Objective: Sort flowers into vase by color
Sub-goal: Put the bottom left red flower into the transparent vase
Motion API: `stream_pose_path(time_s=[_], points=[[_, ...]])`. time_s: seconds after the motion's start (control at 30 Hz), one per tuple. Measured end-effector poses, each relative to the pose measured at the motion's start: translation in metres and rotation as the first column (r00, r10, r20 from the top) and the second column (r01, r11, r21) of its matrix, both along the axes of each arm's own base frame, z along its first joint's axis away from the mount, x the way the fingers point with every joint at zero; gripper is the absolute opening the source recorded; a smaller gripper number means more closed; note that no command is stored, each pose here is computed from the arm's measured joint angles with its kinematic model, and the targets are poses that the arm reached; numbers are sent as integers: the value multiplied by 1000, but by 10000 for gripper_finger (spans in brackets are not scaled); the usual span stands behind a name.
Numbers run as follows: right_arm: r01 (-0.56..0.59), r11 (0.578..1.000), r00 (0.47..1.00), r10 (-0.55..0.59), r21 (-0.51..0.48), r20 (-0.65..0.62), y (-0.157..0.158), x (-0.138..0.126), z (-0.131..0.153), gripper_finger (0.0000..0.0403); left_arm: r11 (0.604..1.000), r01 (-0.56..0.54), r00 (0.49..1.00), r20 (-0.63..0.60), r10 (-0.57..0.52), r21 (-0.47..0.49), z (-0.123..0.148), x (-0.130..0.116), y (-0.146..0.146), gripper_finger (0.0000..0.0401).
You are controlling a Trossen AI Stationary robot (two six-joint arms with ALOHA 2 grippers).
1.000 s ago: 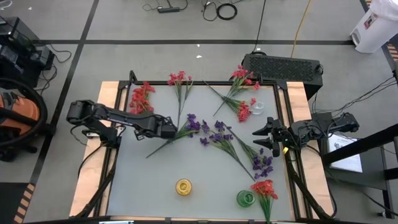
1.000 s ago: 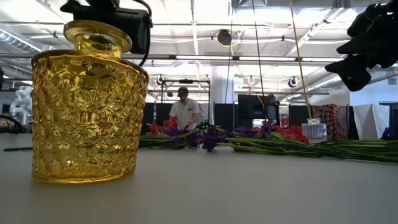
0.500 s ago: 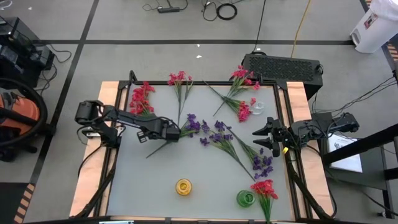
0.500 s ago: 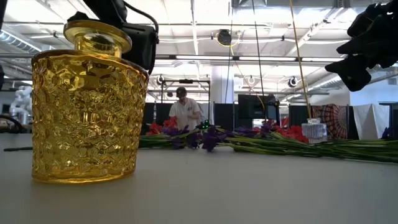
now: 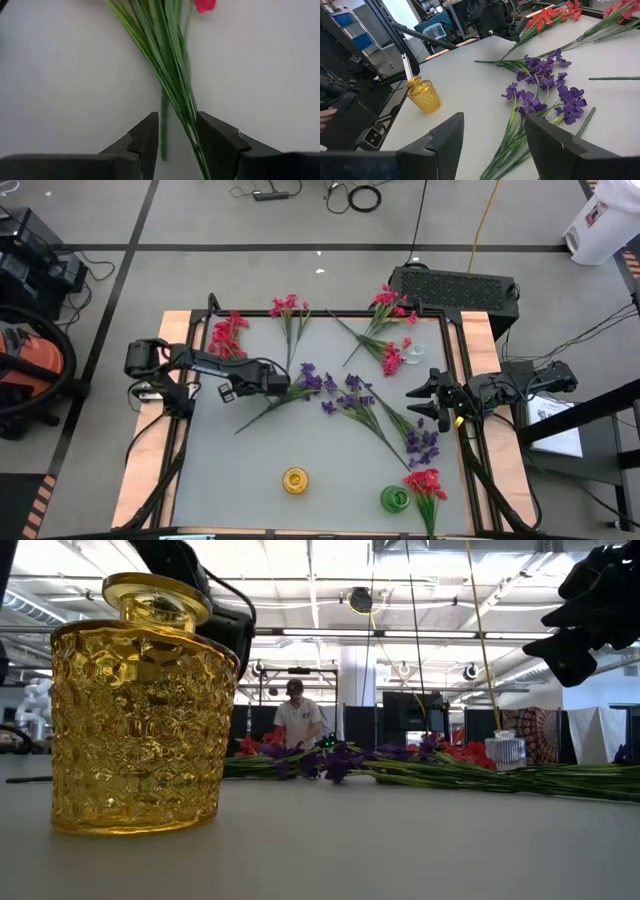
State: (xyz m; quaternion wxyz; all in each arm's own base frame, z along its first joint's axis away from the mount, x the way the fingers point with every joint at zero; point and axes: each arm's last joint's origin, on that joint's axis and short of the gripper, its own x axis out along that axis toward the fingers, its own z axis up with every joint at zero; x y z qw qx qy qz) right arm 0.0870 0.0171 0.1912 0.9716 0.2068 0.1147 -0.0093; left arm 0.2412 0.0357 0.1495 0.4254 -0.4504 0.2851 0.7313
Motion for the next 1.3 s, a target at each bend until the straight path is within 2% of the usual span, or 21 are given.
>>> stream_pose_path(time_s=[0.13, 0.47, 1.3], points=[[0, 1000, 1000, 0, 0, 0, 0, 0, 0, 203, 1000, -23, 1000, 8, 23, -1, -5, -3, 7, 141], [0, 1000, 1000, 0, 0, 0, 0, 0, 0, 203, 999, 34, 997, 65, -32, -28, -10, 1, 32, 141], [0, 1000, 1000, 0, 0, 0, 0, 0, 0, 203, 999, 32, 995, 100, -31, -9, -10, 4, 34, 141]])
